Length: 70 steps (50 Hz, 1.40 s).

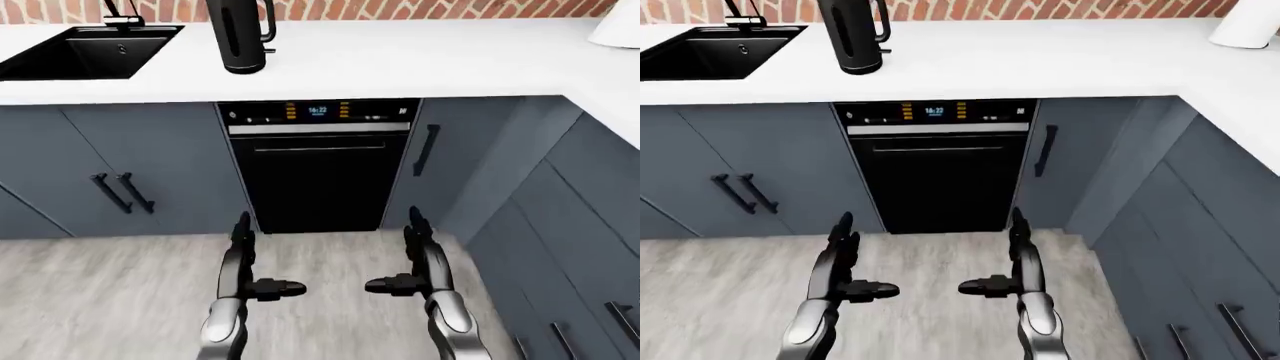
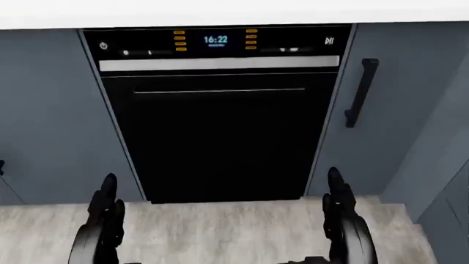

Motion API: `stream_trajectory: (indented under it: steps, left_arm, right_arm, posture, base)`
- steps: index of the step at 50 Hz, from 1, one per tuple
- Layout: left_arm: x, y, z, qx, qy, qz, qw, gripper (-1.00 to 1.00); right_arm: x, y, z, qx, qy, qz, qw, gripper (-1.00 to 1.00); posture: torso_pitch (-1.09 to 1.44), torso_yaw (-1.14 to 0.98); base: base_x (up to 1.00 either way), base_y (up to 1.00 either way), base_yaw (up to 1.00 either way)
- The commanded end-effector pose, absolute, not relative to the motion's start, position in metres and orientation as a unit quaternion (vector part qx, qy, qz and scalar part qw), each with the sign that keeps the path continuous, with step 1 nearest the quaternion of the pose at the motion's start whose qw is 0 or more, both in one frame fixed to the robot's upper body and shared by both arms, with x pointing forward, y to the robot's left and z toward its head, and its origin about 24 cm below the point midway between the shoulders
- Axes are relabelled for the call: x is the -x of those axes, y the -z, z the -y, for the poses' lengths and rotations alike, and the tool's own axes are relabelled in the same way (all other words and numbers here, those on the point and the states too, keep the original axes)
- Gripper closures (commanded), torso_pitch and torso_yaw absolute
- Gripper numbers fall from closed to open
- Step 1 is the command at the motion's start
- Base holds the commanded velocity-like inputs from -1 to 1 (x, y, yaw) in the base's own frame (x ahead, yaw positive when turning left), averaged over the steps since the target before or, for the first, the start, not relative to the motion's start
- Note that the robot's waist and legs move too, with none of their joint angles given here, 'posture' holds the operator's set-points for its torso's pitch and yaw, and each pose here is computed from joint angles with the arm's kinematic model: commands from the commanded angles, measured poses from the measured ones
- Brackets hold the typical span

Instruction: Press down the lever to turn on the electric kettle.

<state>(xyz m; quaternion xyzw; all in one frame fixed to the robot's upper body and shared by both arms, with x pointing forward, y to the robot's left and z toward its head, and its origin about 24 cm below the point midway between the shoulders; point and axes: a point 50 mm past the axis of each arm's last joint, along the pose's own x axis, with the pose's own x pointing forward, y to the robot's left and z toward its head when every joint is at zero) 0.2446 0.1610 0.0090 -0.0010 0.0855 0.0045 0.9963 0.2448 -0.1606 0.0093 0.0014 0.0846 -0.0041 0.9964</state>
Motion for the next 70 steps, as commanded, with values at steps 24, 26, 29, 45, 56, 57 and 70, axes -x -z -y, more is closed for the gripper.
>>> stream_trajectory:
  steps: [24, 26, 29, 45, 56, 57, 70]
  left_arm:
    - [-0.249, -0.117, -0.182, -0.04, -0.035, 0.071, 0.996, -1.0]
    - [-0.247, -0.121, -0.182, -0.042, -0.036, 0.076, 0.996, -1.0]
    - [-0.248, -0.128, -0.183, -0.044, -0.037, 0.081, 0.995, -1.0]
    - [-0.244, -0.158, -0.182, -0.056, -0.038, 0.116, 0.991, -1.0]
    - [-0.244, -0.161, -0.182, -0.057, -0.038, 0.121, 0.99, -1.0]
    - [-0.243, -0.162, -0.182, -0.057, -0.039, 0.122, 0.99, -1.0]
    - [-0.24, -0.165, -0.182, -0.055, -0.04, 0.128, 0.989, -1.0]
  right_arm:
    - [-0.254, -0.129, 0.163, 0.016, 0.014, 0.116, 0.993, -1.0]
    - [-0.253, -0.131, 0.162, 0.015, 0.013, 0.118, 0.993, -1.0]
    - [-0.251, -0.135, 0.161, 0.015, 0.014, 0.123, 0.992, -1.0]
    - [-0.251, -0.139, 0.158, 0.024, 0.015, 0.132, 0.991, -1.0]
    - [-0.249, -0.148, 0.159, 0.032, 0.019, 0.144, 0.989, -1.0]
    - [-0.248, -0.15, 0.159, 0.032, 0.02, 0.146, 0.989, -1.0]
    - [-0.245, -0.153, 0.159, 0.042, 0.033, 0.154, 0.987, -1.0]
  posture:
    - [0.0, 0.0]
    - [0.0, 0.0]
    - [0.0, 0.0]
    - [0.0, 0.0]
    - [0.0, 0.0]
    - [0.0, 0.0]
    - [0.0, 0.0]
  base:
    - [0.0, 0.0, 0.0]
    - [0.0, 0.0, 0.0]
    - [0.0, 0.0, 0.0]
    - [0.0, 0.0, 0.0]
    - [0.0, 0.0, 0.0]
    - [0.0, 0.0, 0.0]
    - [0.0, 0.11, 0.0]
